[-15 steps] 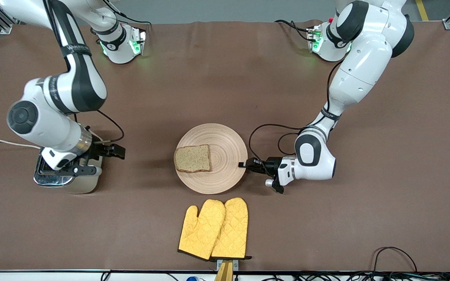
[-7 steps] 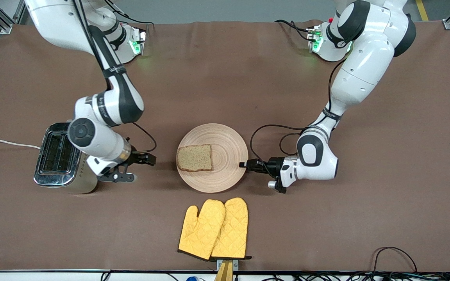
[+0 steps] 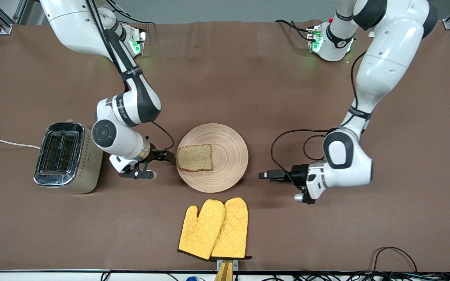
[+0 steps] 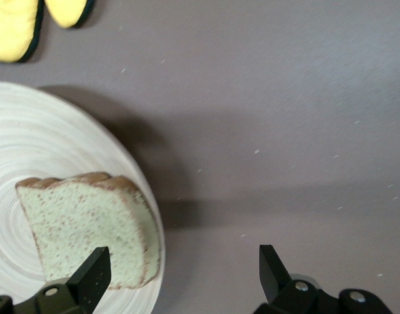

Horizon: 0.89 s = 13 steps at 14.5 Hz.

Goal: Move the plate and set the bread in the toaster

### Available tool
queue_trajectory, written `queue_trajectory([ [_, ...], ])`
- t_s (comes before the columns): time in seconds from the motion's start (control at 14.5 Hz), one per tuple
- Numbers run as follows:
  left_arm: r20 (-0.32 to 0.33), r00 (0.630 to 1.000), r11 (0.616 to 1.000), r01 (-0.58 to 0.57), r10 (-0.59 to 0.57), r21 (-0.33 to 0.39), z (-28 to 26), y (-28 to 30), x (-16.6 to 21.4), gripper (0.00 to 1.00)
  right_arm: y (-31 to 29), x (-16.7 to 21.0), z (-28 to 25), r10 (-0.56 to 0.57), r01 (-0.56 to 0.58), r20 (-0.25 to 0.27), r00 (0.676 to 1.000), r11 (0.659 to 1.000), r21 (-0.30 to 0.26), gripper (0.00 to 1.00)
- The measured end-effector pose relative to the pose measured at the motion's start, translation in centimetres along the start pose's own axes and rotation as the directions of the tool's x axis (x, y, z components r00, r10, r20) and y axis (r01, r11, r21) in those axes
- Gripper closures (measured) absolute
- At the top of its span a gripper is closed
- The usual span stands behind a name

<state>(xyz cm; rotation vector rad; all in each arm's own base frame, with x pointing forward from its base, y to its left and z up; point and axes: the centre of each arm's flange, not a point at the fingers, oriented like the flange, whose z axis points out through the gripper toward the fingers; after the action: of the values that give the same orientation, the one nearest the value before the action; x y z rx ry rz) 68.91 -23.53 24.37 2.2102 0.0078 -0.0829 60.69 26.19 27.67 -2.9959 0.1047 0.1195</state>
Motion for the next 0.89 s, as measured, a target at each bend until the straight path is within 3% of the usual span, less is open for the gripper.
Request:
queue_trajectory([
  [0.14, -0.009, 1.0, 0.995, 0.025, -0.025, 0.095, -4.1, 1.9, 0.4, 0.0, -1.5, -0.9, 1.2, 0.016, -0.016, 0.014, 1.0, 1.0, -0.009, 0.0],
  [0.34, -0.036, 0.999, 0.943, 0.021, -0.01, 0.333, -9.3, 6.0, -0.1, 0.0, -2.9, -1.5, 3.9, 0.02, -0.02, 0.013, 1.0, 1.0, -0.021, 0.03],
  [0.55, -0.076, 0.994, 0.855, 0.107, -0.079, 0.508, -13.5, 11.7, -2.6, 0.0, -3.1, -1.7, 5.6, 0.018, -0.018, 0.016, 1.0, 0.999, -0.029, 0.06],
  [0.62, -0.095, 0.991, 0.818, 0.131, -0.094, 0.561, -15.1, 13.6, -3.8, 0.0, -3.1, -1.6, 5.6, 0.02, -0.019, 0.016, 1.0, 0.999, -0.029, 0.11],
  [0.89, -0.145, 0.989, 0.665, 0.129, -0.032, 0.736, -22.8, 20.2, -8.8, 0.0, -3.6, -1.5, 5.4, 0.035, -0.034, 0.003, 0.999, 0.999, -0.023, 0.19],
])
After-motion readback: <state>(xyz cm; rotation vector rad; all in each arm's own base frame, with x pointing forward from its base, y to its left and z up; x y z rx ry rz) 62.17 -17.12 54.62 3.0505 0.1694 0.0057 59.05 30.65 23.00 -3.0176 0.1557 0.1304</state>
